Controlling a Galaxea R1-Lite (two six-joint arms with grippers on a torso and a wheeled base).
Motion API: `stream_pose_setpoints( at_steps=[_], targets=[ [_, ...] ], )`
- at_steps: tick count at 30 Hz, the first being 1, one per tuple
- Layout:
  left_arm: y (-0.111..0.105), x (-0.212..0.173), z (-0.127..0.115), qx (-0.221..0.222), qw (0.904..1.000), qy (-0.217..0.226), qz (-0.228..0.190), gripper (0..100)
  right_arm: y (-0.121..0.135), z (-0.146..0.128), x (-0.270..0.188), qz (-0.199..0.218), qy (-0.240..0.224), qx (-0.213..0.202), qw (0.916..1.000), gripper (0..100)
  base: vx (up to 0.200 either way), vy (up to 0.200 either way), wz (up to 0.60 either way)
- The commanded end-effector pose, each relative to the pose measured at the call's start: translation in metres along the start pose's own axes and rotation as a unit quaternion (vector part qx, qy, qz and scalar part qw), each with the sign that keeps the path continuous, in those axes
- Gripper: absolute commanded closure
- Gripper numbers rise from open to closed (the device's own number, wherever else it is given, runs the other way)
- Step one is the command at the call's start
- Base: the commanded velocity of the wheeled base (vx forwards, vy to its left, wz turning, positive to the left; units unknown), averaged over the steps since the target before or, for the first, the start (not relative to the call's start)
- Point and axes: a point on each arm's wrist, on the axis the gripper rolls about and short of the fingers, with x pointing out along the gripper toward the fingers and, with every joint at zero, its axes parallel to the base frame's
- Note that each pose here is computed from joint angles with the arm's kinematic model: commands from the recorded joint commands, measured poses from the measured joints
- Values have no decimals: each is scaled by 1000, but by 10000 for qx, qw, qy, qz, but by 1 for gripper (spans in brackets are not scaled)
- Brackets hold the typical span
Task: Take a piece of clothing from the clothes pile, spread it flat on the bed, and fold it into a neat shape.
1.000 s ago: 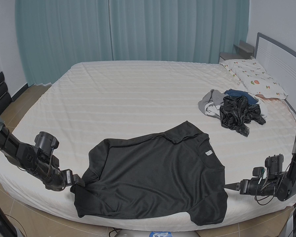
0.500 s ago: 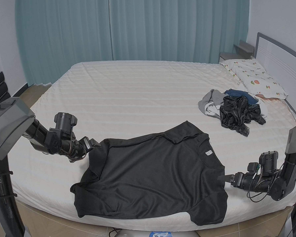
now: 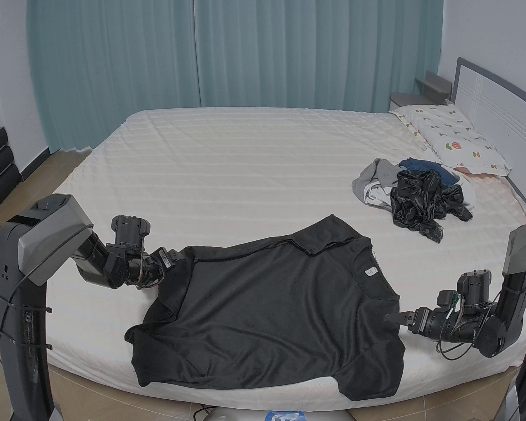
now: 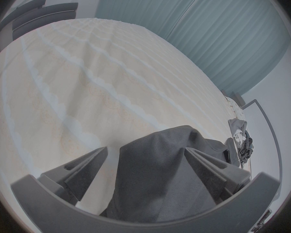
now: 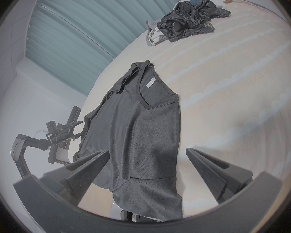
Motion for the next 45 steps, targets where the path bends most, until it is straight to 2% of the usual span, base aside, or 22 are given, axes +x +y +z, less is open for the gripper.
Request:
stream_pose_setpoints(
  at_steps=[1,4,5,7,13,20,23,24,29,33,36,43,44,45],
  targets=[
    [5,14,0,-62,9999,-43,68,100,-1,-1,1,-8,28,7,10000,0,0,0,0],
    [3,14,10,-299,9989,-345,107,100,-1,-2,1,-4,49,9,10000,0,0,0,0],
    [1,14,18,-460,9968,-649,21,100,1,-3,2,13,67,-10,10000,0,0,0,0],
    [5,15,25,-595,9939,-919,-96,100,1,-3,2,13,78,-11,10000,0,0,0,0],
    [11,24,33,-649,9862,-1469,-407,100,0,-4,3,3,96,-2,10000,0,0,0,0],
    [21,23,24,-697,9883,-1313,-349,100,-1,-5,4,-8,115,-1,9999,0,0,0,0],
    [23,4,28,-709,9894,-1062,-689,100,-1,-5,4,-11,121,2,9999,0,0,0,0],
    [24,0,28,-753,9894,-931,-822,0,-1,-6,4,-14,138,-12,9999,0,0,0,0],
    [25,-3,23,-755,9877,-753,-1139,0,-1,-7,4,-8,164,-51,9999,0,0,0,0],
    [23,-2,21,-723,9876,-727,-1188,0,0,-8,5,1,184,-55,9998,0,0,0,0],
    [23,0,16,-681,9878,-516,-1300,0,2,-9,5,21,206,-70,9998,0,0,0,0],
    [21,4,3,-619,9902,-242,-1227,0,2,-9,5,21,206,-63,9998,0,0,0,0],
    [22,5,1,-615,9909,-181,-1183,100,2,-9,5,21,206,-63,9998,0,0,0,0],
    [22,5,0,-613,9912,-159,-1164,100,2,-9,5,21,206,-63,9998,0,0,0,0]
  ],
)
